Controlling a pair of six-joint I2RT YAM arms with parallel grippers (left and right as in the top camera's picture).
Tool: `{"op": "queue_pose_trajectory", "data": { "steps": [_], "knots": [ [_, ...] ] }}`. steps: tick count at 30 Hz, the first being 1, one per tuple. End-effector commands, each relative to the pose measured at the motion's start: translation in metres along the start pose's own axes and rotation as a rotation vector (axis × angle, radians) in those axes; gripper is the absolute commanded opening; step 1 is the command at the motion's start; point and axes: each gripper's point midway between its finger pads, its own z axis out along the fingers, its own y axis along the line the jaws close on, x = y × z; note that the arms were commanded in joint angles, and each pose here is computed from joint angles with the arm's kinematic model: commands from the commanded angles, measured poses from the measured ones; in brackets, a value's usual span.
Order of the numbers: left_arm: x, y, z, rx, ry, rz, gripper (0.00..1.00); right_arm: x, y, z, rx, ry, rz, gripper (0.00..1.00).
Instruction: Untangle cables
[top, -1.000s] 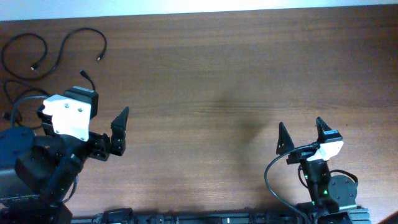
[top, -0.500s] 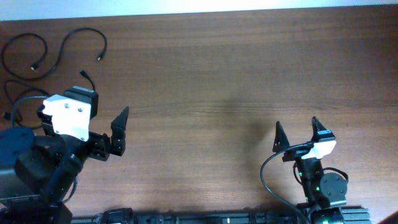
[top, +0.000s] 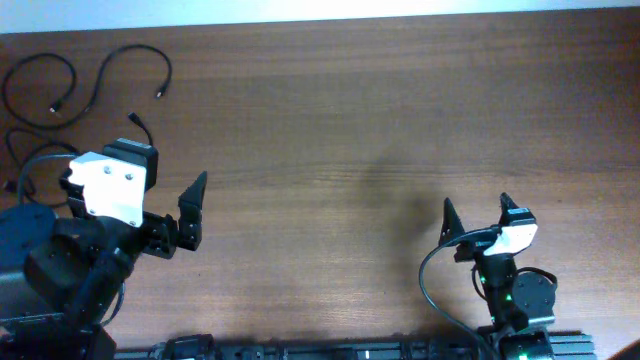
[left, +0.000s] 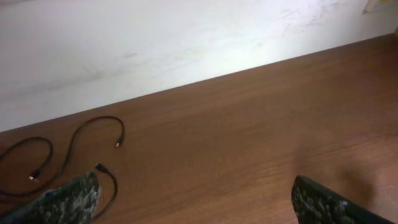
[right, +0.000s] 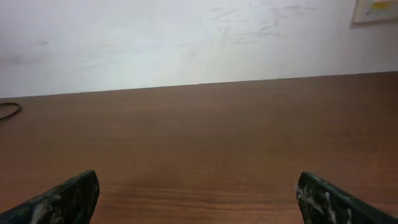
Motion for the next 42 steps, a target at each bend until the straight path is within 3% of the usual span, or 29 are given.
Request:
{"op": "queue_pose_trajectory", "data": {
  "steps": [1, 18, 23, 42],
  "knots": [
    [-0.0013, 0.0006, -0.001, -0.006, -0.004, 0.004, 0.99, 0.0019, -0.0051, -0.0002, 0.024, 0.001, -0.007, 0.99],
    [-0.0013, 0.0006, -0.001, -0.006, -0.004, 0.004, 0.99, 0.0013, -0.0117, -0.0005, 0.05, -0.001, -0.009, 0.98],
    [-0.0013, 0.0006, -0.001, -0.006, -0.004, 0.004, 0.99, 0.0016, -0.0104, -0.0004, 0.043, 0.004, -0.166, 0.98],
    [-0.0013, 0.0006, -0.001, -0.006, -0.004, 0.004, 0.99, 0.0008, -0.0108, -0.0005, 0.046, 0.001, -0.168, 0.98]
  ]
}}
